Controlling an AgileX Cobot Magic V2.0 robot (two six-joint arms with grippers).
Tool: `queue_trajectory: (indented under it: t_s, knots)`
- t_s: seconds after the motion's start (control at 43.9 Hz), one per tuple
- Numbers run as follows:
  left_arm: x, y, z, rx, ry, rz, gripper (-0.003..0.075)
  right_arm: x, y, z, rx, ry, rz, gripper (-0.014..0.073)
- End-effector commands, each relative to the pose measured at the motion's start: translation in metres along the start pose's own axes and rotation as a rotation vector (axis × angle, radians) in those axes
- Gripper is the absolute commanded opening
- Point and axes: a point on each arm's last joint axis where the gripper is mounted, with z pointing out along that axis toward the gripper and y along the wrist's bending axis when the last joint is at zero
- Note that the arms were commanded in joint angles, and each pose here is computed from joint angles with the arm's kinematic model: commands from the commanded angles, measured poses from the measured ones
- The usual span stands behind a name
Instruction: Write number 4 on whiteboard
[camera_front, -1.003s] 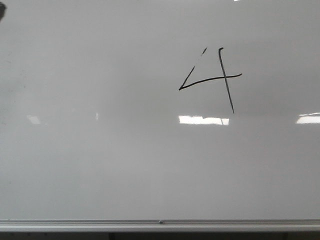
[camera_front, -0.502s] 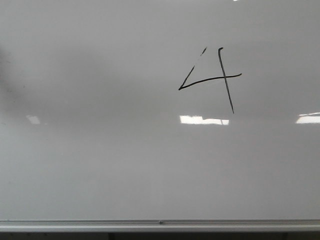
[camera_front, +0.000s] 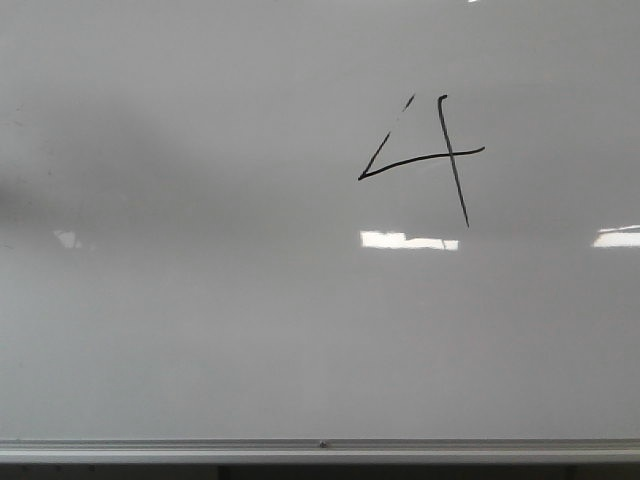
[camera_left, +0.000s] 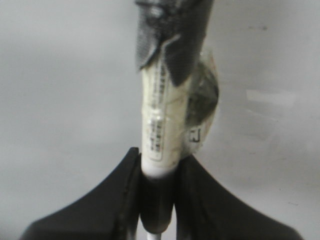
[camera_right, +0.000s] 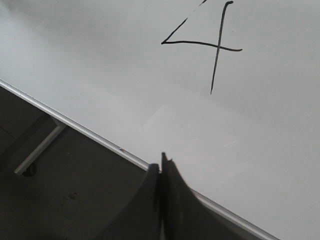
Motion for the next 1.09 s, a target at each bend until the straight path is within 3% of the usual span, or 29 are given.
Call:
queue_trajectory:
  t_s: [0.0, 0.205, 0.57, 0.821, 1.072]
  knots:
    - [-0.02, -0.001, -0.015, -0.016, -0.128, 0.007, 0.0218, -0.011, -0.001, -0.005, 0.019, -0.076, 0.018, -0.0062]
    - [-0.02, -0.001, -0.015, -0.017, -0.125, 0.012, 0.0371, -0.011, -0.001, -0.005, 0.019, -0.076, 0.018, -0.0062]
    - [-0.02, 0.0, -0.015, -0.024, -0.124, 0.03, 0.0525, -0.011, -0.001, -0.005, 0.019, -0.076, 0.018, -0.0062]
    - [-0.019, -0.002, -0.024, -0.015, -0.108, 0.032, 0.0537, -0.011, -0.001, -0.005, 0.019, -0.076, 0.018, -0.0062]
    - [-0.008, -0.006, -0.073, -0.019, -0.194, 0.047, 0.0536, -0.011, -0.001, -0.005, 0.021, -0.078, 0.018, -0.0062]
